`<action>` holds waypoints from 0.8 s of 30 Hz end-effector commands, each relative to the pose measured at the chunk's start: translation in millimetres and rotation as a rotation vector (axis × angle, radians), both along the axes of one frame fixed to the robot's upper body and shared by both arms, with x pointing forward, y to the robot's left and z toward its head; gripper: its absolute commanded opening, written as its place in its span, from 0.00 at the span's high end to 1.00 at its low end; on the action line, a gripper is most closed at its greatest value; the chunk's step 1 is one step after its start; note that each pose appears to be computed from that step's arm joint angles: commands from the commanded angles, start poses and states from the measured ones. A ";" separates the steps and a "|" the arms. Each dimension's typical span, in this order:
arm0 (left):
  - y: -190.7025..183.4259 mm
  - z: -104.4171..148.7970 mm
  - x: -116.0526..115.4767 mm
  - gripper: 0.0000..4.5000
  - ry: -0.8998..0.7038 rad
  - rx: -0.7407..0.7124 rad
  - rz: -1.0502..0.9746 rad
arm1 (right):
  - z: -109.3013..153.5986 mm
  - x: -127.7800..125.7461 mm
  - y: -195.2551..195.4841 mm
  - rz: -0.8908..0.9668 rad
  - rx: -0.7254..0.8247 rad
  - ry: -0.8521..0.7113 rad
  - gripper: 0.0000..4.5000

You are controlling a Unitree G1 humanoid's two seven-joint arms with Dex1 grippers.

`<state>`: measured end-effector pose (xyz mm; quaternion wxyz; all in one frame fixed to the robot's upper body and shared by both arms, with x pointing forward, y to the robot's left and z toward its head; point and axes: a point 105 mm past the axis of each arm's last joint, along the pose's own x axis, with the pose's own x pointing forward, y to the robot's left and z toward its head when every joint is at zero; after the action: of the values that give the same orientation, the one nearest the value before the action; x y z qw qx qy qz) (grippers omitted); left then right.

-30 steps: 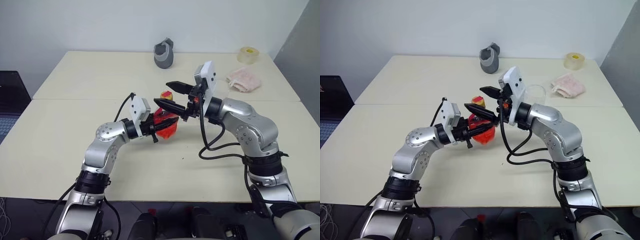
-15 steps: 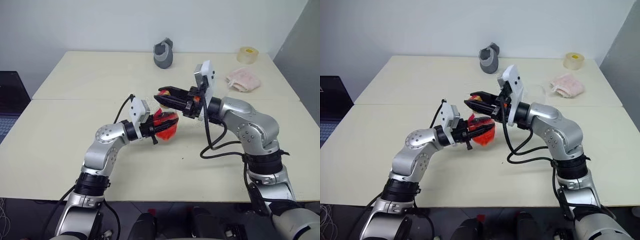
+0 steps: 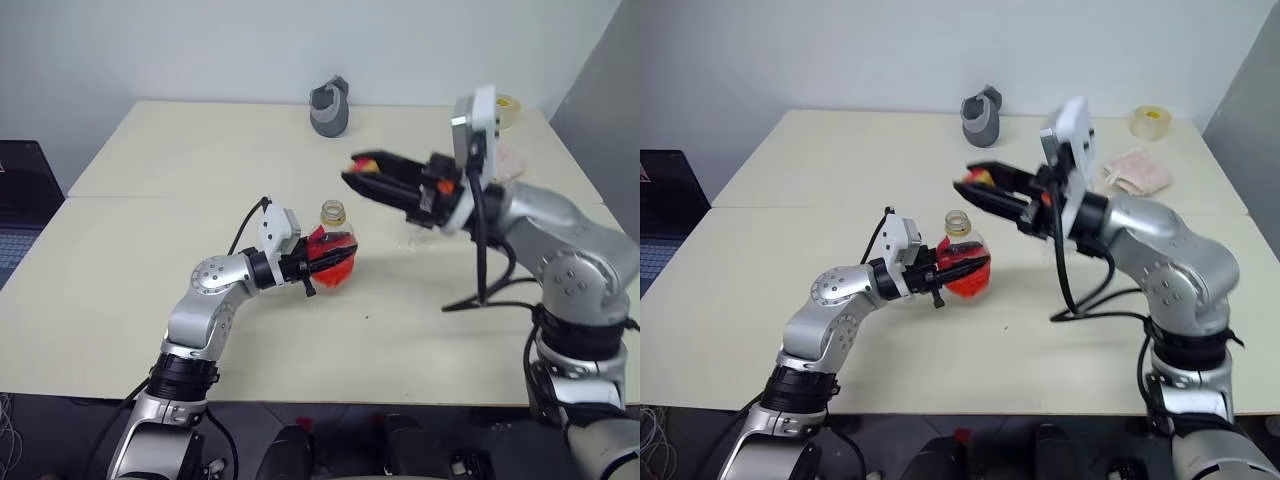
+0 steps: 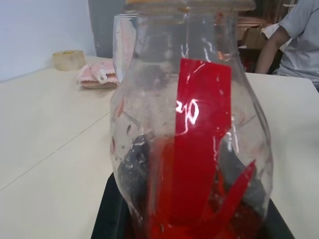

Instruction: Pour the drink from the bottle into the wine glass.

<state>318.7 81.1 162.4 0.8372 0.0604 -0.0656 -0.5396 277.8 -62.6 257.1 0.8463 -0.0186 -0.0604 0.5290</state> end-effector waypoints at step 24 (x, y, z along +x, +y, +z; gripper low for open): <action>-9.6 19.8 -4.5 0.77 -0.056 -0.026 -0.033 | -153.6 37.7 -93.7 -0.813 -0.154 0.284 0.15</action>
<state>316.8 72.2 168.2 0.8320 0.0588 -0.0690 -0.5474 316.2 -154.3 85.9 0.9786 -0.0202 0.1373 0.1521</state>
